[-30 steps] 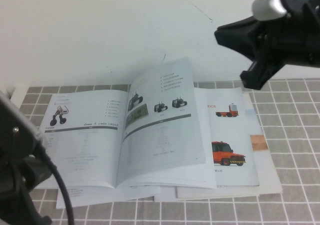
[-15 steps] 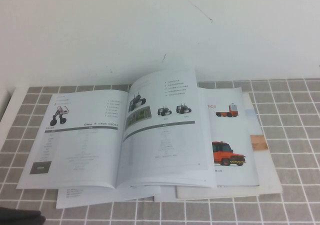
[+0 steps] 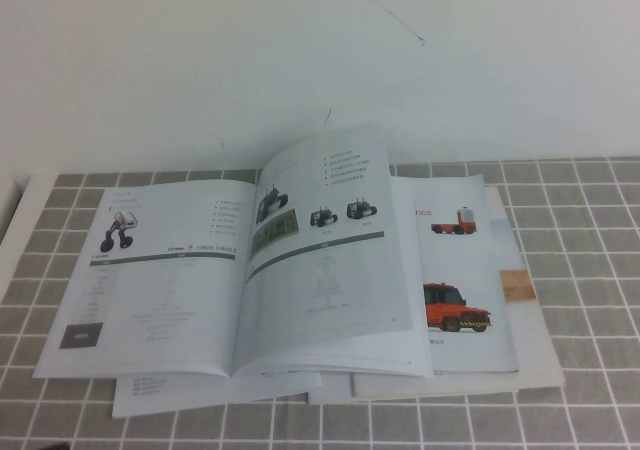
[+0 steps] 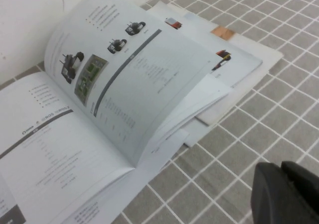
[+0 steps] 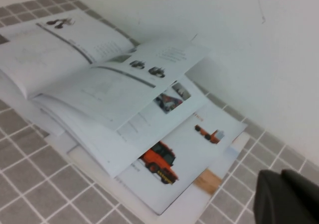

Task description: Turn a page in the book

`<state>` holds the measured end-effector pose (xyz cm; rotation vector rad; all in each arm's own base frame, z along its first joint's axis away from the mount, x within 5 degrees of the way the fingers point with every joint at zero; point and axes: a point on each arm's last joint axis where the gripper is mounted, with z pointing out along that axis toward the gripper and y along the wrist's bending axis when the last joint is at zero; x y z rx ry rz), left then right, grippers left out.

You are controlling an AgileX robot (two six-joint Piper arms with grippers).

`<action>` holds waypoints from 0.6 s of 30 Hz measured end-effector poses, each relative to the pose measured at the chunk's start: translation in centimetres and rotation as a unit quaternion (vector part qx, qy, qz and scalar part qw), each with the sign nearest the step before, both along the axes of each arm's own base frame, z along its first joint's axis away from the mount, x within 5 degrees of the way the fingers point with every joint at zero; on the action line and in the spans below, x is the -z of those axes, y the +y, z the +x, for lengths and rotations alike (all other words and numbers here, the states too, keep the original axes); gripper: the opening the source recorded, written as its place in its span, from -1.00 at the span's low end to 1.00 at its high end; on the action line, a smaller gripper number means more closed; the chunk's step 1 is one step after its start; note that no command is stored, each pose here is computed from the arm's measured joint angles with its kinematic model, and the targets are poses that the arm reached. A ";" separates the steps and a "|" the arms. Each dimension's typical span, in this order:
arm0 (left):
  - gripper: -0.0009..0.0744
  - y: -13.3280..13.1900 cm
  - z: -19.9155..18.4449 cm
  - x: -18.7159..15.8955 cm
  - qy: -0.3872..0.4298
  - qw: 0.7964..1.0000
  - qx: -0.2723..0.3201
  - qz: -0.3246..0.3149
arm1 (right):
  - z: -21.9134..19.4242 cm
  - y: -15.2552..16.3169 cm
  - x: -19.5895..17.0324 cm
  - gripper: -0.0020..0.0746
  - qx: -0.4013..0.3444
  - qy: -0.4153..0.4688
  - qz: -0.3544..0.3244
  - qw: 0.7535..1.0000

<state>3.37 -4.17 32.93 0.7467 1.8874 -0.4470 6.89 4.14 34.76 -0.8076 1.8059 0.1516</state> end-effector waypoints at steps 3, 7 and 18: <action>-0.99 -0.2 1.2 2.0 -0.018 0.999 -0.026 -0.023 | -1.2 -0.8 2.3 -0.95 0.010 -0.053 0.009 0.998; -0.99 -0.3 2.6 3.5 -0.056 0.995 -0.061 -0.062 | -1.6 -1.3 4.6 -0.95 0.018 -0.095 0.018 0.995; -0.99 -0.4 3.0 5.4 -0.042 0.995 -0.070 -0.064 | -1.4 -1.2 7.8 -0.95 0.019 -0.070 0.006 0.997</action>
